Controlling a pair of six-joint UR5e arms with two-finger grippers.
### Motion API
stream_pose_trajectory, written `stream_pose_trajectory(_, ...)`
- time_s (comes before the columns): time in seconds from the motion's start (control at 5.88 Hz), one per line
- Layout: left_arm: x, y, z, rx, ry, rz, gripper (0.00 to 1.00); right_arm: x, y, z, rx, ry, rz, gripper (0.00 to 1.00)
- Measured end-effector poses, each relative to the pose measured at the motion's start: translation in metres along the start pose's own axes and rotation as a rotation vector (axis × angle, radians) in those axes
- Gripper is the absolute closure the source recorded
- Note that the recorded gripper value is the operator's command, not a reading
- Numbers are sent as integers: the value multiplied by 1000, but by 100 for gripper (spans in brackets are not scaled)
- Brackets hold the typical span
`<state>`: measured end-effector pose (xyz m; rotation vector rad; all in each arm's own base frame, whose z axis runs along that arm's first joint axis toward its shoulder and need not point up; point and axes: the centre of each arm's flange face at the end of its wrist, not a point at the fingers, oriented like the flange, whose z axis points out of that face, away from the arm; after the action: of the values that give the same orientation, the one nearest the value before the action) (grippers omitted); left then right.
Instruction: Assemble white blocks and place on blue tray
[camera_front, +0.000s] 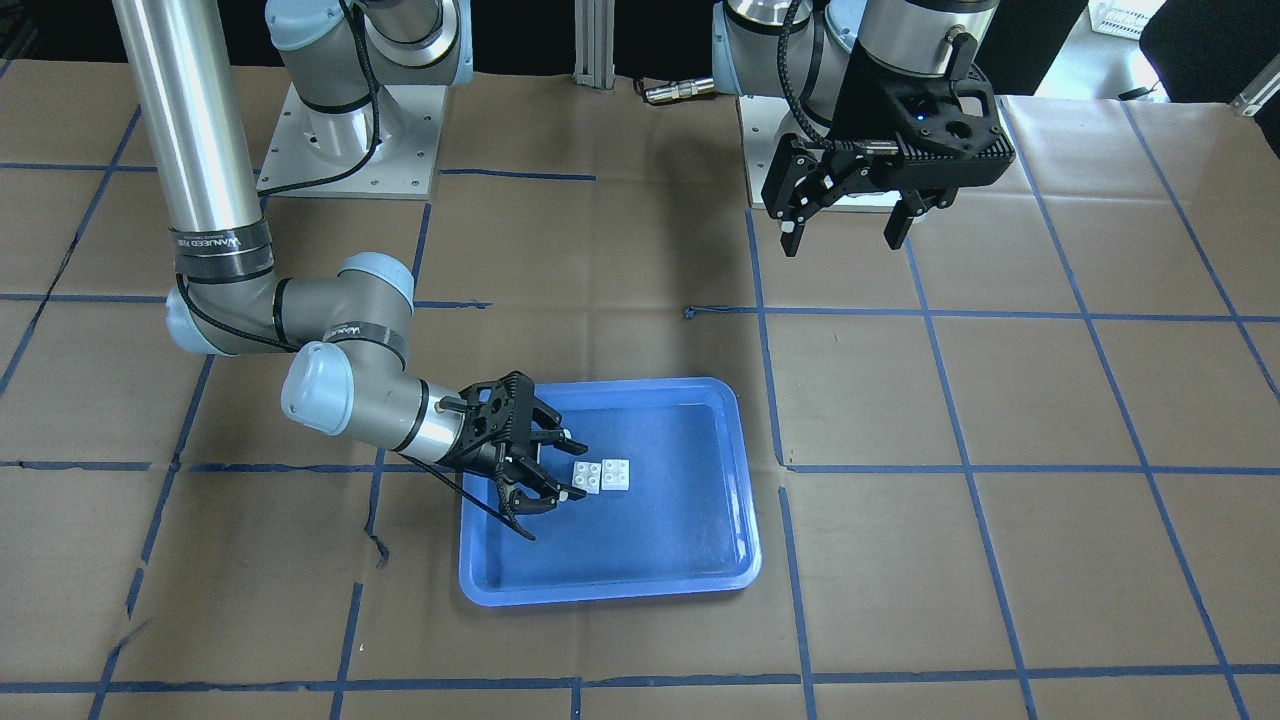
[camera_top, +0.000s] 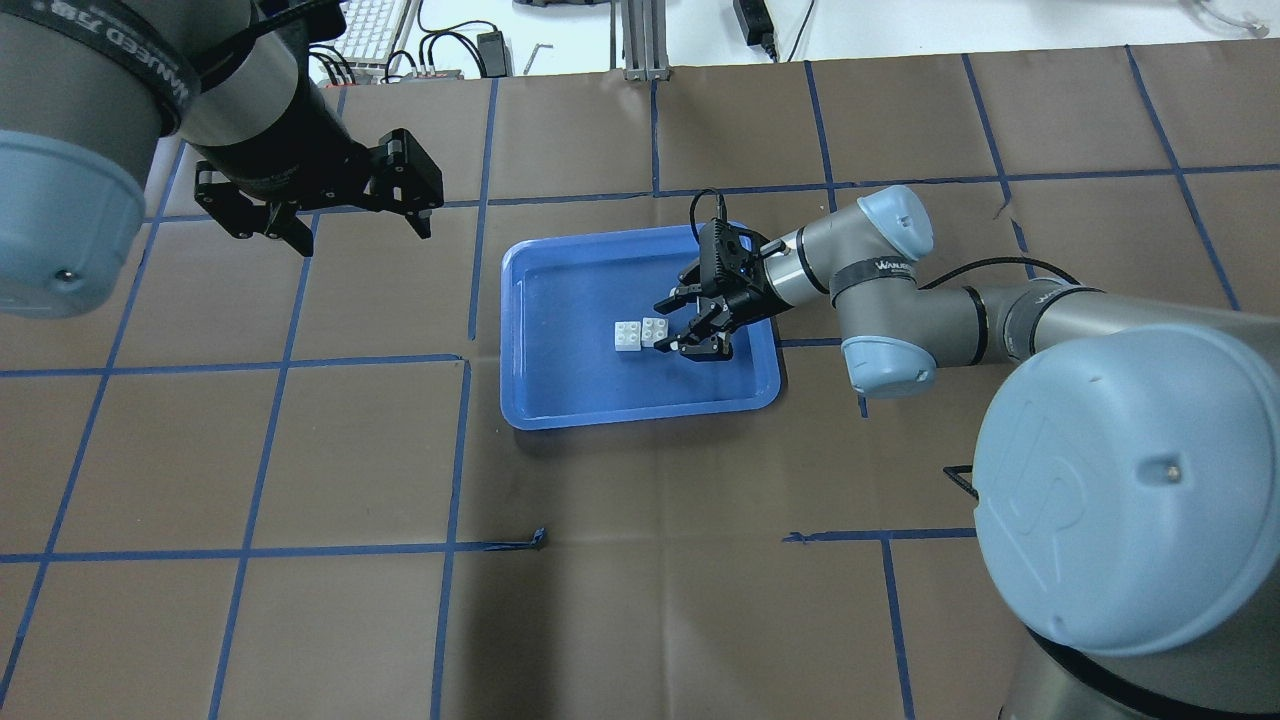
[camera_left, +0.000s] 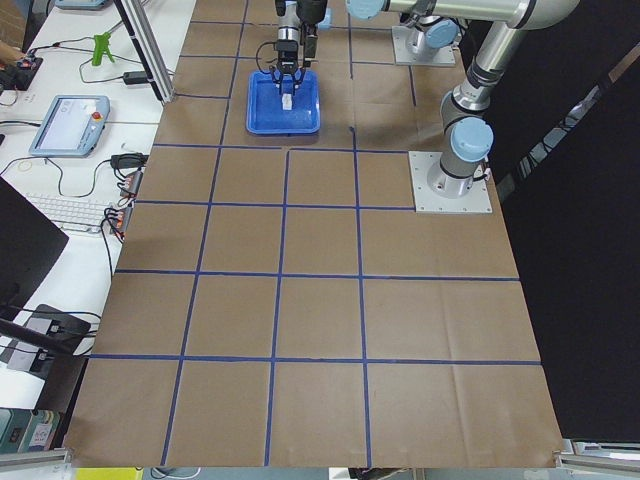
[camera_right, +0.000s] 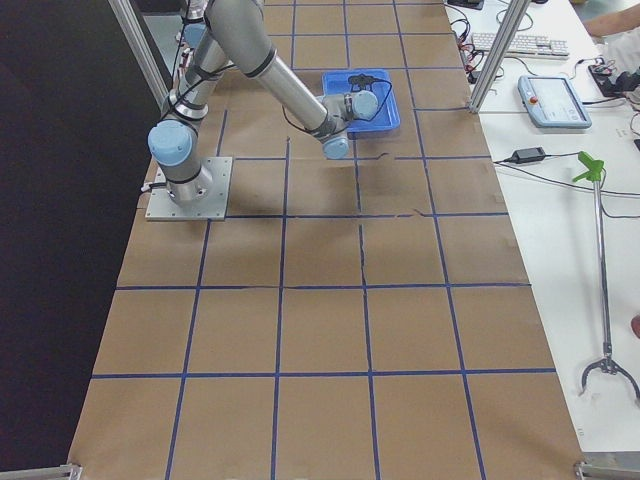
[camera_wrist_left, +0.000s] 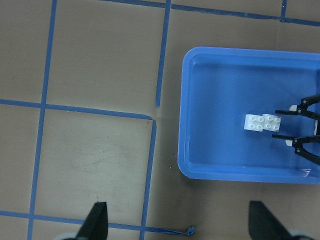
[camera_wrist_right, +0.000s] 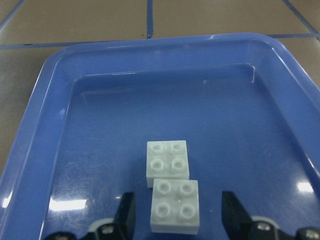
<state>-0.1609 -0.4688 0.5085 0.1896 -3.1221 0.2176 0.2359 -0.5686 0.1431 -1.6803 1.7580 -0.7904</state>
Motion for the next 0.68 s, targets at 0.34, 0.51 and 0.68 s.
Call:
stream_pose_trajectory(0.34, 0, -1, 0, 6, 2, 0, 1, 21, -30, -29, -39, 71, 91, 0)
stream_pose_trajectory(0.51, 0, -1, 0, 7, 2, 0, 1, 27, -46, -48, -84, 113, 145, 0)
stream_pose_trajectory(0.68, 0, -2, -1, 10, 3, -1, 1, 27, -62, -72, -136, 132, 199, 0)
